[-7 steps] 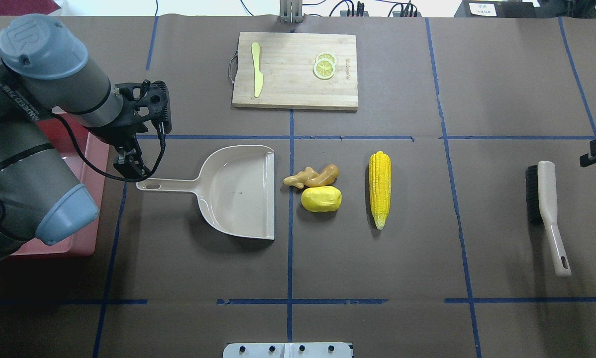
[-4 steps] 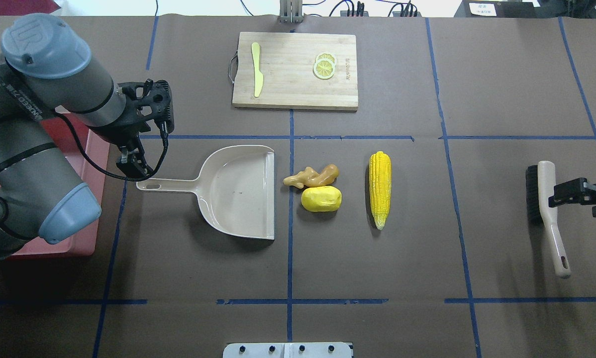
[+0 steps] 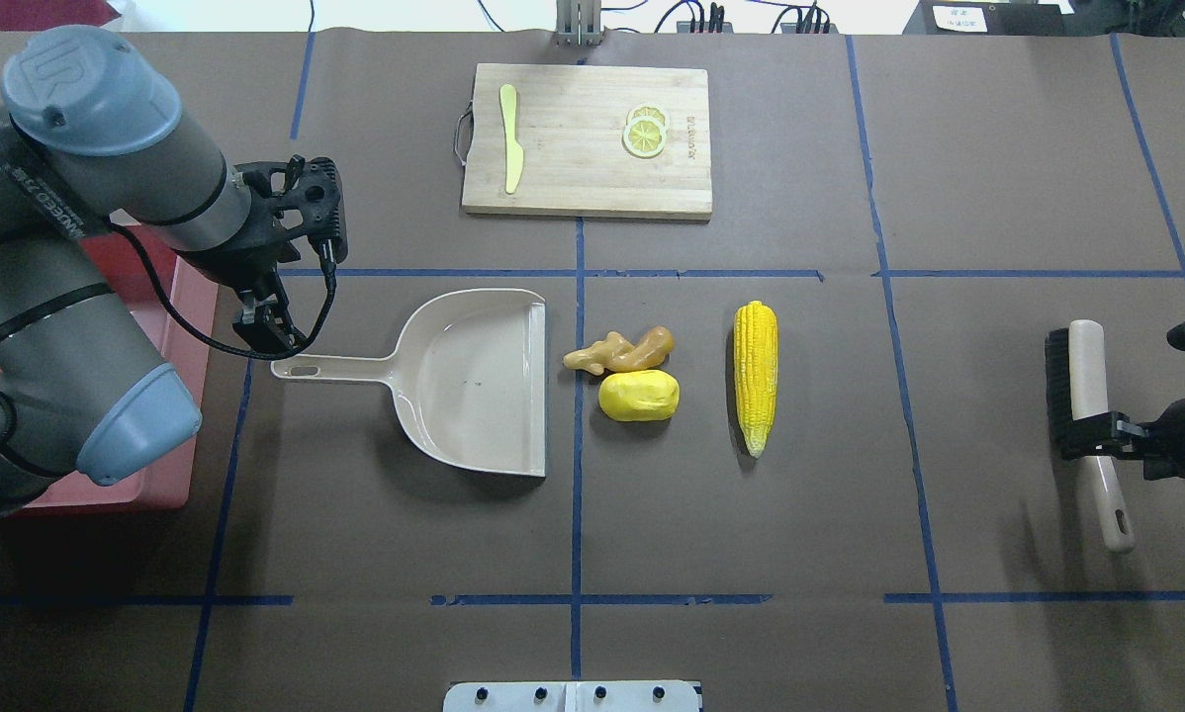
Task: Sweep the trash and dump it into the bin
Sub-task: 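Grasp the beige dustpan with the left gripper while the right grasps the brush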
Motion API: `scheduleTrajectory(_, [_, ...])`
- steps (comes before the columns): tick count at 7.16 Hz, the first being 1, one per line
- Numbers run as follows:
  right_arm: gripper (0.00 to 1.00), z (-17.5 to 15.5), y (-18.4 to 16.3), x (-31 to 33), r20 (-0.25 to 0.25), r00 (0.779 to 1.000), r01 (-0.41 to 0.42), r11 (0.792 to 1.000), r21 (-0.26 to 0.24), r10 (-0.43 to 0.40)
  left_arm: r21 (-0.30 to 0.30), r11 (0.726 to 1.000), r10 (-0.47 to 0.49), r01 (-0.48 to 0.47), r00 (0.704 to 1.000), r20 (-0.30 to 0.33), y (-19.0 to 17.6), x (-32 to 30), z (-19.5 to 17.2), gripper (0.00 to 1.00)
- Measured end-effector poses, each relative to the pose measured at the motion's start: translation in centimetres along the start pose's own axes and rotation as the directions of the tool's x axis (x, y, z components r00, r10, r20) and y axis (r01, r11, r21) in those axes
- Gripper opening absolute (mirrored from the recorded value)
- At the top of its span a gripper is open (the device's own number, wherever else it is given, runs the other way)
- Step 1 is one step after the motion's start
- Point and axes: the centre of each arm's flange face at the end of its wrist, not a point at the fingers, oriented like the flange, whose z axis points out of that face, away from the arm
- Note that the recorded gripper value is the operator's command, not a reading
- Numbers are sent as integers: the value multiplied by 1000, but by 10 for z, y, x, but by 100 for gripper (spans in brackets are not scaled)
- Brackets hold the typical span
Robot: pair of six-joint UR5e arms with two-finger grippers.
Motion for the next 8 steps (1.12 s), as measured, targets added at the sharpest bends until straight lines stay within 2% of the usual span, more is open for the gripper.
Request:
scheduleTrajectory(2, [89,15,9,3,-1,1000,-10,1000,-22,10,-1,1000,0,0,1000,-1,1,0,1,100])
scheduleTrajectory(3, [70,16,10,6,-6,1000,-14,1000,-25,14,-2,1000,0,0,1000,-1,1,0,1,100])
scheduleTrajectory(5, [40,16,12,10,-12,1000,-20,999,-27,19,-3,1000,0,0,1000,-1,2,0,1,100])
scheduleTrajectory(6, [17,14,12,11,-11,1000,-21,999,-25,20,-4,1000,0,0,1000,-2,2,0,2,100])
scheduleTrajectory(7, [0,14,12,10,-9,1000,-20,1000,-24,20,-5,1000,0,0,1000,-2,3,0,3,100])
scheduleTrajectory(8, [0,13,12,10,-10,1000,-19,1000,-24,19,-7,1000,-1,1,1000,-3,3,-1,3,100])
